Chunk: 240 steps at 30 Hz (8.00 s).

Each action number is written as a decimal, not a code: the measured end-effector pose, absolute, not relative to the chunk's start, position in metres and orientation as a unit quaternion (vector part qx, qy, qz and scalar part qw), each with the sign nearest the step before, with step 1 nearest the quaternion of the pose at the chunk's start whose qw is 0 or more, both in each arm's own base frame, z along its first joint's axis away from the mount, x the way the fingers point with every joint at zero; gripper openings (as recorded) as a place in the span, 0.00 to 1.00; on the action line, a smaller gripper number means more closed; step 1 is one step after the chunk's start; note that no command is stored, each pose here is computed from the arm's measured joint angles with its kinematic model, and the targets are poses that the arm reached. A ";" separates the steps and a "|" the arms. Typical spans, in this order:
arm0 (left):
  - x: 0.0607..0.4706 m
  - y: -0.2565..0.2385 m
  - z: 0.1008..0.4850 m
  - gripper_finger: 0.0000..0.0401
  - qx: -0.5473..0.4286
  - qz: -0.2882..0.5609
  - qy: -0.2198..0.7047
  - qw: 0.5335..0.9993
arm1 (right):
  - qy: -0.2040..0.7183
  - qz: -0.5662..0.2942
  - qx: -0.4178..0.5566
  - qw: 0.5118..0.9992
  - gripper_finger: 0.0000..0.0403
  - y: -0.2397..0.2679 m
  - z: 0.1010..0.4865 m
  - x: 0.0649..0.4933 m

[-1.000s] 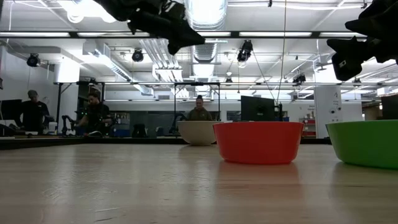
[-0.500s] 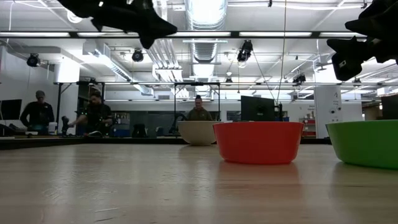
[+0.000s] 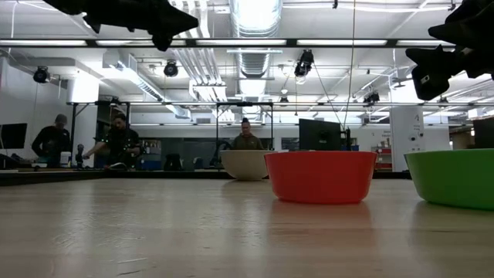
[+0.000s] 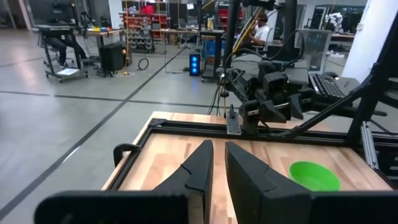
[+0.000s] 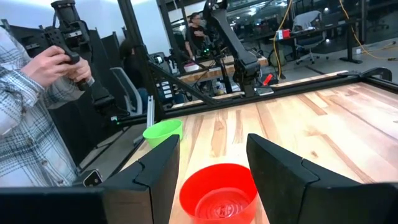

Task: Nest bowls inside each other
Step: Stack the right green bowl on top of the stacked green bowl

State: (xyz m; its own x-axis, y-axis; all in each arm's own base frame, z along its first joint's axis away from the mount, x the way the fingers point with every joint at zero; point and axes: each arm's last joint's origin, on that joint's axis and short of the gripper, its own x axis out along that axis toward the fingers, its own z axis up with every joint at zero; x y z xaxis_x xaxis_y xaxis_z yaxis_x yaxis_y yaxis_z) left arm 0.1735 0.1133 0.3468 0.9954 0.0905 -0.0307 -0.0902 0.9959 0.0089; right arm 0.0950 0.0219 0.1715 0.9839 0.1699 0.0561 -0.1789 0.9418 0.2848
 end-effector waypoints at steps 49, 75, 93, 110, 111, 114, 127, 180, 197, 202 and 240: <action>0.146 0.088 0.354 0.11 0.032 -0.032 -0.025 0.999 | -0.015 0.088 0.146 0.985 0.45 0.022 0.171 0.095; 0.150 0.091 0.351 0.11 0.024 -0.032 -0.016 0.999 | -0.015 0.088 0.146 0.985 0.45 0.022 0.171 0.095; 0.150 0.091 0.351 0.11 0.024 -0.032 -0.017 0.999 | -0.015 0.088 0.146 0.985 0.45 0.022 0.172 0.095; 0.150 0.091 0.351 0.11 0.024 -0.032 -0.017 0.999 | -0.063 0.097 0.182 0.976 0.45 0.022 0.183 0.094; 0.150 0.091 0.351 0.11 0.024 -0.032 -0.017 0.999 | -0.059 0.095 0.186 0.976 0.45 0.021 0.184 0.093; 0.150 0.091 0.351 0.11 0.024 -0.032 -0.017 0.999 | -0.043 0.079 0.187 0.978 0.45 0.020 0.193 0.091; 0.150 0.091 0.351 0.11 0.024 -0.032 -0.017 0.999 | 0.019 0.014 0.193 0.981 0.45 0.018 0.260 0.094; 0.150 0.091 0.351 0.11 0.024 -0.032 -0.016 0.999 | 0.550 -0.100 0.343 0.755 0.45 0.050 0.224 0.181; 0.150 0.091 0.351 0.11 0.024 -0.032 -0.016 0.999 | 0.551 -0.108 0.387 0.731 0.45 0.049 0.190 0.171; 0.150 0.091 0.351 0.11 0.024 -0.032 -0.016 0.999 | 0.552 -0.106 0.406 0.720 0.45 0.049 0.178 0.168; 0.150 0.091 0.351 0.11 0.024 -0.032 -0.015 0.999 | 0.555 -0.097 0.429 0.706 0.18 0.047 0.148 0.158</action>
